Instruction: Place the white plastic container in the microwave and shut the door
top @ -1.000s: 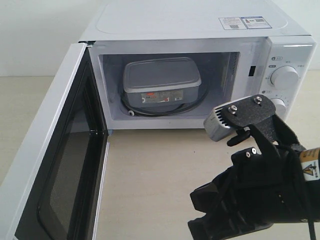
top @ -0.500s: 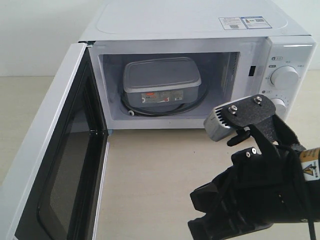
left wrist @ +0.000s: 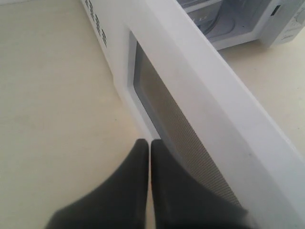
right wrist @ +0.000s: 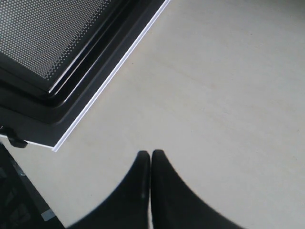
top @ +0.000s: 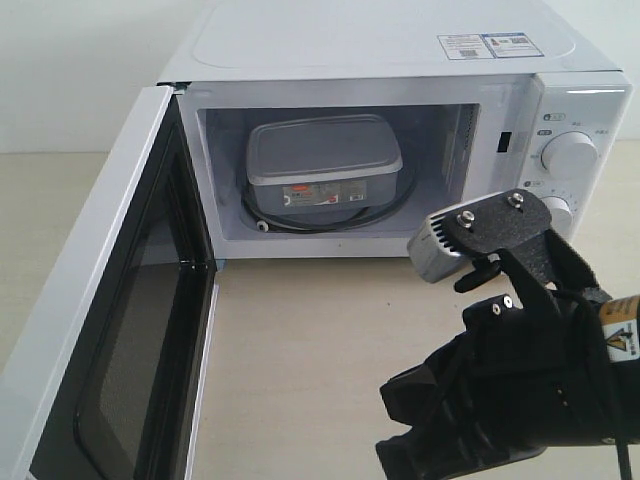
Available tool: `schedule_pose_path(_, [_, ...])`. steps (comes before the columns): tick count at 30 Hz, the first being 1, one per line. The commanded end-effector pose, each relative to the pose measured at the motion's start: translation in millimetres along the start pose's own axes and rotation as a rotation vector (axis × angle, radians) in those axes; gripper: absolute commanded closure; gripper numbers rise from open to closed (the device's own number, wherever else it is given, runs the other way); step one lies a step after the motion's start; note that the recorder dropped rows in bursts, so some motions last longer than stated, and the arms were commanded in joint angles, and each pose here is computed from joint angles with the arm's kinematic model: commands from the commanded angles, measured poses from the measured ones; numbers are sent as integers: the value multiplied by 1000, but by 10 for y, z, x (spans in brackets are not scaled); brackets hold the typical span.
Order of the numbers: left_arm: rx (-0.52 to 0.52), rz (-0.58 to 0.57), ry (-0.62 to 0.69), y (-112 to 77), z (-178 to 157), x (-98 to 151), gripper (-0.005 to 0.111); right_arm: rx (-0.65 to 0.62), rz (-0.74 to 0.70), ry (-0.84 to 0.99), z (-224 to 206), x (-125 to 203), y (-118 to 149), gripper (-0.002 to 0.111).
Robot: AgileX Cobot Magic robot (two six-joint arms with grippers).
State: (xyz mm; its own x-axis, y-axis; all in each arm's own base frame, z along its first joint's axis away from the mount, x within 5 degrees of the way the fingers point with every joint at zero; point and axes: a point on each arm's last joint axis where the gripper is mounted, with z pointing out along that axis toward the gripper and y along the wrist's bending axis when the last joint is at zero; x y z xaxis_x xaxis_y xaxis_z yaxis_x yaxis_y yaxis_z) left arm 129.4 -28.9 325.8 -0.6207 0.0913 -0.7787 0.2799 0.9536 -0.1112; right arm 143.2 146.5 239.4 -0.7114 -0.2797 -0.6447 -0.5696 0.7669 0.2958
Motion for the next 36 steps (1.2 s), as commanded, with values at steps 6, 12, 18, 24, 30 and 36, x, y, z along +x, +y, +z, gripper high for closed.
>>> schedule_pose_path(6, [-4,7,-6,1,-16,-22,103,-2,-2,-26,-26,-33,10,108])
schedule_pose_path(12, [-4,7,-6,1,-16,-22,103,-2,-2,-26,-26,-33,10,108])
schedule_pose_path(18, [-4,7,-6,1,-16,-22,103,-2,-2,-26,-26,-33,10,108])
schedule_pose_path(24, [-4,7,-6,1,-16,-22,103,-2,-2,-26,-26,-33,10,108])
schedule_pose_path(30, [-4,7,-6,1,-16,-22,103,-16,-8,-72,-137,-53,35,108])
schedule_pose_path(36, [-4,7,-6,1,-16,-22,103,17,-28,-315,-614,-154,-50,108])
